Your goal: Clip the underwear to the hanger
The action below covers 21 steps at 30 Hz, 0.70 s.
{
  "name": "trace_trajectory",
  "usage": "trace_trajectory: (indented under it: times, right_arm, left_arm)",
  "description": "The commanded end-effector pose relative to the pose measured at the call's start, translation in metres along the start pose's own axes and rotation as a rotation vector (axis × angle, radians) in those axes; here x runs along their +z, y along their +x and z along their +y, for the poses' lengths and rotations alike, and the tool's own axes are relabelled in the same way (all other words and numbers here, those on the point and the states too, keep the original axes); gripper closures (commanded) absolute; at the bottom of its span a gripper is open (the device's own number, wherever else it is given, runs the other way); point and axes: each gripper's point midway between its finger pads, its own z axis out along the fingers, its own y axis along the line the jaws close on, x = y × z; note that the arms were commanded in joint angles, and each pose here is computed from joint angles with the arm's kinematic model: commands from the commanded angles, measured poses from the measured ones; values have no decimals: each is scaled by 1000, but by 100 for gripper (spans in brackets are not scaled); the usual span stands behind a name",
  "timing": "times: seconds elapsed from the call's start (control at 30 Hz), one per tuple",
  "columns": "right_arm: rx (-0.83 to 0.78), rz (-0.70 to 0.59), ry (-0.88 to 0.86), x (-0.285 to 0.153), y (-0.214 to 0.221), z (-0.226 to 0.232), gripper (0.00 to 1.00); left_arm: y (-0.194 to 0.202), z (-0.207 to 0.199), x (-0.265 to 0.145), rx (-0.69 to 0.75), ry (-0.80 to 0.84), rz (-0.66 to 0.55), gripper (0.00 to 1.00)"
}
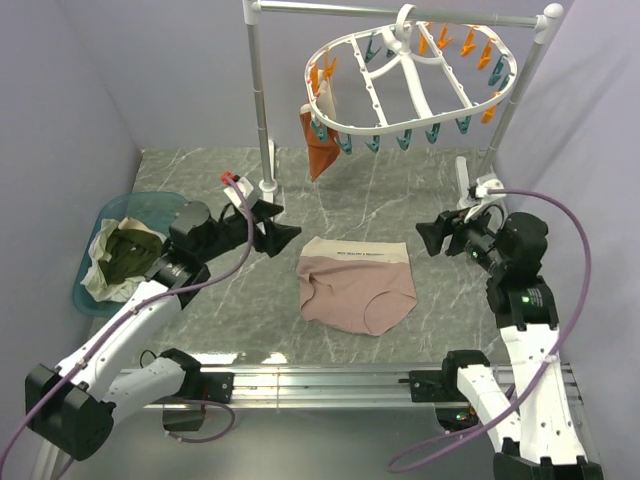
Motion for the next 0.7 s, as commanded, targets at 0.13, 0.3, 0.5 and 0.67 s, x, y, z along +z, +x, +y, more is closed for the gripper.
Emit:
trace_trajectory:
  times: [0.13, 0.3, 0.5, 0.67]
  right_arm:
    - [8, -119, -42, -21, -77, 19, 22]
    - [14, -199, -31, -21, -106, 18, 24]
    - [-11, -215, -73, -6, -119, 24, 27]
    - [-76, -221, -113, 7, -108, 40, 31]
  left_arm:
    - [-66, 2, 43, -38, -36, -231, 26]
    - [-86, 11, 61, -27, -41, -281, 29]
    - [-114, 17, 82, -34, -18, -316, 31]
    - [-145, 61, 90, -170, -70, -359, 42]
